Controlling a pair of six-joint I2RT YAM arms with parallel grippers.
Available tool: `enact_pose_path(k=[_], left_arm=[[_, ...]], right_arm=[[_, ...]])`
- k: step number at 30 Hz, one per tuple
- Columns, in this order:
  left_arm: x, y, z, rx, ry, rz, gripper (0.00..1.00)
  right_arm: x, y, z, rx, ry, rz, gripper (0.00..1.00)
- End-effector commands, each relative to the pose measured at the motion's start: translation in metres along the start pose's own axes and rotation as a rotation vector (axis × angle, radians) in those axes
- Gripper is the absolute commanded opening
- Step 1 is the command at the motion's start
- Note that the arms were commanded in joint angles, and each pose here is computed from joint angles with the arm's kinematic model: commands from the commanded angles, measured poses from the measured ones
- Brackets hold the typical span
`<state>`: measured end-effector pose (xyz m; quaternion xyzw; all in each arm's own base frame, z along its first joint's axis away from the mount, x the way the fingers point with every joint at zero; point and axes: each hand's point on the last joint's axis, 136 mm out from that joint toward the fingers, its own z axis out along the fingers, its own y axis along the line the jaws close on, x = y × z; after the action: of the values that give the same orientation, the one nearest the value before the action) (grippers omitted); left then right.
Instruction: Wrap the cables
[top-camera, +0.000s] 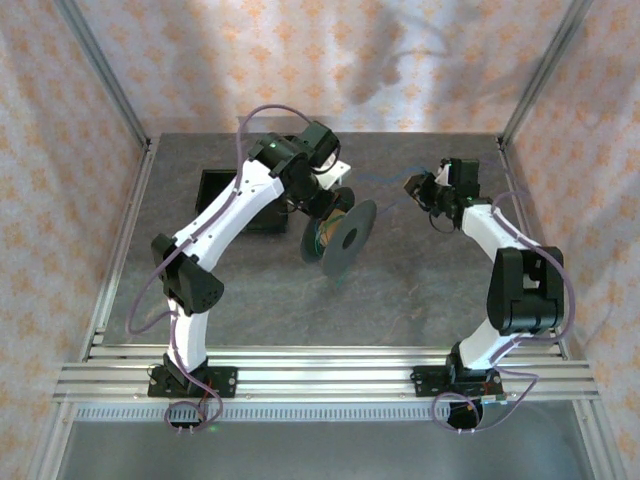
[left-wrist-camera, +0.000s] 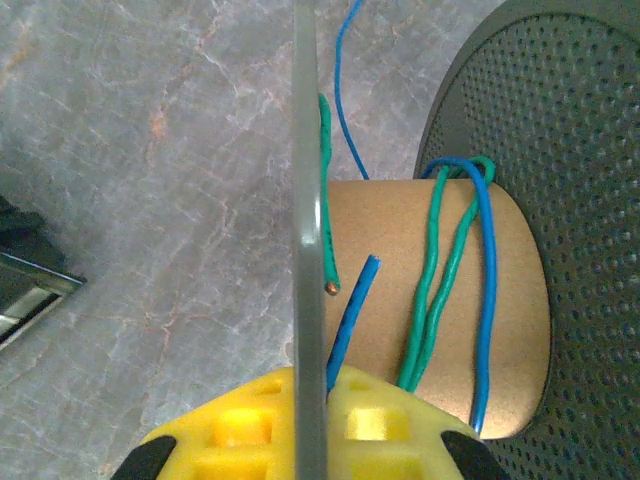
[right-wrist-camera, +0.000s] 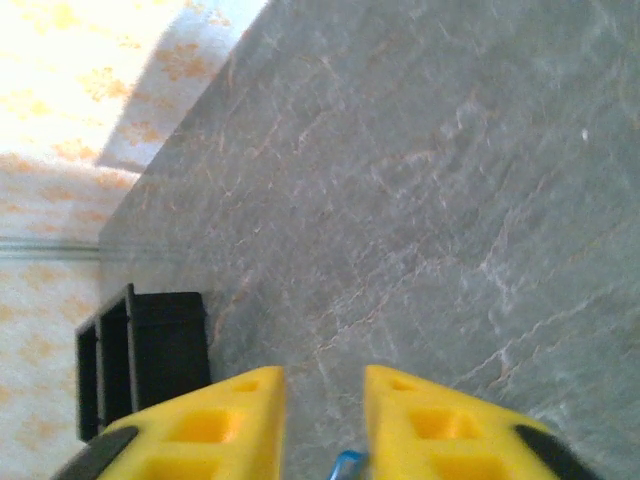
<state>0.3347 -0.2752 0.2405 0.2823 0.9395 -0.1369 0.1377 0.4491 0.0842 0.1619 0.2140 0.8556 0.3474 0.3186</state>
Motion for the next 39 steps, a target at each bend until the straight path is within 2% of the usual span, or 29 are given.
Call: enact_pose_path(k=[1,6,11,16,22,29,39], left_arm=[[0.004,-0.013,-0.017,0.052,-0.022,0.033,0.00],[0.003,-0.006,-0.005,0.015,0.004,0.024,0.00],[-0.001,0.005,0.008,-0.038,0.022,0.000,0.00],[-0.013,0.008,0.017,-0.053,0.006,-0.032,0.00],[-0.030,0.026,0.017,-0.100,-0.035,-0.123,0.00],[-0.041,0.043,0.022,-0.121,-0.061,-0.215,0.00],[-0.066,0.079,0.009,-0.129,-0.174,-0.415,0.00]], right_arm=[[-0.028,0.028,-0.018,-0.039,-0.107,-0.097,0.01],[-0.043,0.059,-0.039,-0.110,-0.167,-0.122,0.00],[-0.054,0.109,-0.070,-0.282,-0.252,-0.164,0.00],[-0.041,0.161,-0.097,-0.410,-0.306,-0.283,0.00],[-0.029,0.190,-0.119,-0.469,-0.333,-0.358,0.00],[-0.012,0.224,-0.140,-0.558,-0.321,-0.441,0.00],[0.062,0.267,-0.136,-0.638,-0.186,-0.701,0.00]])
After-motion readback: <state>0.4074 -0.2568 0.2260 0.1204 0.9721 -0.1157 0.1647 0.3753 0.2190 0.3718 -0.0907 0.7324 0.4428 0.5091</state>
